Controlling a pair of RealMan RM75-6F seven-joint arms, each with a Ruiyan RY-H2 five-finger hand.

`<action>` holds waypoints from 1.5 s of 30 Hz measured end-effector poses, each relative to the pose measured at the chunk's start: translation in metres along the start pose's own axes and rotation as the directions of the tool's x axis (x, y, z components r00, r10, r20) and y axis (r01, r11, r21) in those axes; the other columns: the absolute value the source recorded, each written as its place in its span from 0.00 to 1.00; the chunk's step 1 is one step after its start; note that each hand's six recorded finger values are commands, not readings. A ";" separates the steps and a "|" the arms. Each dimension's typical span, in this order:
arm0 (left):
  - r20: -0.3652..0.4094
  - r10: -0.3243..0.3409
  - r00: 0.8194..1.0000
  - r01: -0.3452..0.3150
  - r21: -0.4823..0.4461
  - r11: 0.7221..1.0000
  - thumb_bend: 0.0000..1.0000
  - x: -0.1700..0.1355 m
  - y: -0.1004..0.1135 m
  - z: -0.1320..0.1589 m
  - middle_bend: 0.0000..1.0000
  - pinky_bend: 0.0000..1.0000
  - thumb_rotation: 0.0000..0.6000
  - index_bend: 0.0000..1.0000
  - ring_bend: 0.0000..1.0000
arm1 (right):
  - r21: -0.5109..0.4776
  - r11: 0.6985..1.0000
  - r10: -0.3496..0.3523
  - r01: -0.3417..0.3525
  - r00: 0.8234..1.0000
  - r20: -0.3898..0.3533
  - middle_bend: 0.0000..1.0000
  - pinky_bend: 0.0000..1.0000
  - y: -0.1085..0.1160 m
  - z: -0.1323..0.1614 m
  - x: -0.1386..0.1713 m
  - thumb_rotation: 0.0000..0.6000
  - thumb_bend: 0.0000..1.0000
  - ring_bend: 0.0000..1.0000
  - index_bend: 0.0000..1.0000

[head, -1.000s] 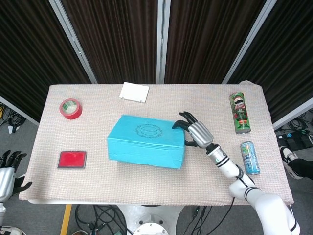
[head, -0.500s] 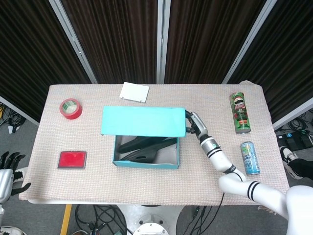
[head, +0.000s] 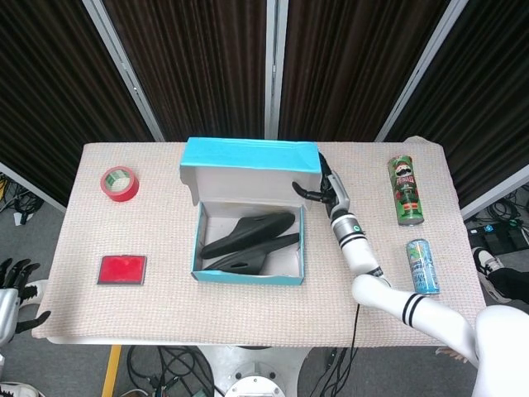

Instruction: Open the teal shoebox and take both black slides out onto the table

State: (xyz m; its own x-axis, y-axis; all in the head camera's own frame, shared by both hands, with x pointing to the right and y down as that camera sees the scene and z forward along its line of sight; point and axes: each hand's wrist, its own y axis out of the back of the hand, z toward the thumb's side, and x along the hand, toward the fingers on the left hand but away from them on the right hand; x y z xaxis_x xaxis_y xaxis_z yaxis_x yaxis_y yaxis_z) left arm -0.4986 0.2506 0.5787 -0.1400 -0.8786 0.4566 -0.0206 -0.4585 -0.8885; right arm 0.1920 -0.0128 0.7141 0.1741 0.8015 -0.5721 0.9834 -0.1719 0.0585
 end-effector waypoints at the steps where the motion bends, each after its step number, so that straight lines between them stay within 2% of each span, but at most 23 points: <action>1: 0.000 0.000 1.000 0.000 0.000 1.000 0.06 0.000 0.000 0.000 0.13 0.15 1.00 0.20 0.04 | 0.013 1.000 -0.028 0.029 0.999 -0.026 0.00 0.00 0.003 0.004 -0.001 1.00 0.10 0.00 0.00; 4: 0.001 0.002 1.000 -0.002 0.001 1.000 0.06 0.000 0.001 0.000 0.13 0.15 1.00 0.20 0.04 | 0.061 0.989 -0.128 0.136 0.984 -0.128 0.00 0.00 0.016 0.019 0.001 1.00 0.10 0.00 0.00; 6: 0.004 0.005 1.000 -0.005 0.001 1.000 0.06 0.001 0.002 0.001 0.13 0.15 1.00 0.20 0.04 | 0.103 0.975 -0.174 0.199 0.962 -0.209 0.00 0.00 0.025 0.031 0.006 1.00 0.10 0.00 0.00; 8: 0.007 0.007 1.000 -0.007 0.001 1.000 0.06 0.001 0.002 0.002 0.13 0.15 1.00 0.20 0.04 | 0.155 0.962 -0.175 0.223 0.945 -0.276 0.00 0.00 0.027 0.039 0.011 1.00 0.10 0.00 0.00; 11: 0.010 0.009 1.000 -0.009 0.004 1.000 0.06 0.001 0.003 0.003 0.13 0.15 1.00 0.20 0.04 | 0.279 0.933 -0.110 0.226 0.919 -0.378 0.00 0.00 0.024 0.050 0.022 1.00 0.11 0.00 0.00; 14: 0.012 0.009 1.000 -0.009 0.005 1.000 0.06 0.001 0.004 0.004 0.13 0.15 1.00 0.20 0.04 | 0.441 0.875 0.021 0.199 0.894 -0.447 0.03 0.00 0.015 0.055 0.037 1.00 0.12 0.00 0.00; 15: 0.012 0.007 1.000 -0.008 0.005 1.000 0.06 0.001 0.004 0.005 0.13 0.15 1.00 0.20 0.04 | 0.513 0.839 0.087 0.180 0.887 -0.454 0.07 0.00 0.011 0.053 0.045 1.00 0.12 0.00 0.01; 17: 0.011 0.005 1.000 -0.005 0.003 1.000 0.06 0.001 0.004 0.005 0.13 0.15 1.00 0.20 0.04 | 0.619 0.772 0.187 0.145 0.879 -0.438 0.17 0.01 0.006 0.048 0.057 1.00 0.12 0.02 0.07; 18: 0.011 0.004 1.000 -0.004 0.003 1.000 0.06 0.001 0.004 0.005 0.13 0.15 1.00 0.20 0.04 | 0.680 0.723 0.244 0.121 0.876 -0.415 0.25 0.03 0.004 0.044 0.066 1.00 0.12 0.05 0.13; 19: 0.012 0.003 1.000 -0.003 0.002 1.000 0.06 0.001 0.004 0.006 0.13 0.15 1.00 0.20 0.04 | 0.715 0.692 0.279 0.102 0.875 -0.395 0.31 0.04 0.002 0.042 0.071 1.00 0.12 0.09 0.19; 21: 0.013 -0.001 1.000 0.001 0.001 1.000 0.06 0.001 0.003 0.006 0.13 0.15 1.00 0.20 0.04 | 0.776 0.628 0.340 0.059 0.876 -0.341 0.35 0.07 -0.002 0.036 0.083 1.00 0.12 0.12 0.26; 23: 0.011 -0.004 1.000 0.004 -0.001 1.000 0.06 0.000 0.003 0.006 0.13 0.15 1.00 0.20 0.04 | 0.819 0.573 0.382 0.016 0.880 -0.284 0.35 0.11 -0.009 0.028 0.089 1.00 0.12 0.13 0.28; 27: 0.007 -0.010 1.000 0.010 -0.006 1.000 0.06 -0.001 0.001 0.004 0.13 0.15 1.00 0.20 0.04 | 0.896 0.438 0.448 -0.079 0.883 -0.141 0.34 0.13 -0.027 0.007 0.096 1.00 0.12 0.13 0.32; 30: 0.004 -0.015 1.000 0.015 -0.012 1.000 0.06 -0.002 0.000 0.003 0.13 0.15 1.00 0.20 0.04 | 0.933 0.342 0.472 -0.111 0.879 -0.068 0.32 0.14 -0.038 -0.004 0.097 1.00 0.12 0.12 0.33; 33: 0.001 -0.022 1.000 0.022 -0.019 1.000 0.06 -0.003 -0.003 0.002 0.13 0.15 1.00 0.20 0.04 | 0.955 0.266 0.479 -0.132 0.878 -0.012 0.31 0.14 -0.048 -0.014 0.096 1.00 0.12 0.11 0.33; 36: -0.001 -0.027 1.000 0.027 -0.025 0.999 0.06 -0.004 -0.005 -0.001 0.13 0.15 1.00 0.20 0.04 | 0.963 0.221 0.475 -0.154 0.879 0.032 0.30 0.14 -0.057 -0.024 0.096 1.00 0.12 0.10 0.33; 40: 0.000 -0.036 0.999 0.035 -0.030 0.999 0.06 -0.003 -0.008 -0.002 0.13 0.15 1.00 0.20 0.04 | 0.967 0.191 0.477 -0.167 0.877 0.058 0.30 0.14 -0.067 -0.033 0.097 1.00 0.12 0.08 0.33; 45: 0.006 -0.036 0.999 0.036 -0.036 0.999 0.06 -0.001 -0.009 -0.002 0.13 0.15 1.00 0.20 0.04 | 0.978 0.152 0.483 -0.140 0.874 0.050 0.29 0.13 -0.080 -0.040 0.097 1.00 0.12 0.06 0.33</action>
State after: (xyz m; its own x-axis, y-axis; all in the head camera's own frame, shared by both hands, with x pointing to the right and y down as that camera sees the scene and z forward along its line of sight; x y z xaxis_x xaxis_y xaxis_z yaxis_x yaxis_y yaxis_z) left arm -0.4997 0.2562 0.5864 -0.1329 -0.8623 0.4887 -0.0609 -0.4850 -0.8724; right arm 0.1322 0.1020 0.6865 0.6242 0.5891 -0.5131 0.0747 -0.6988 -0.7114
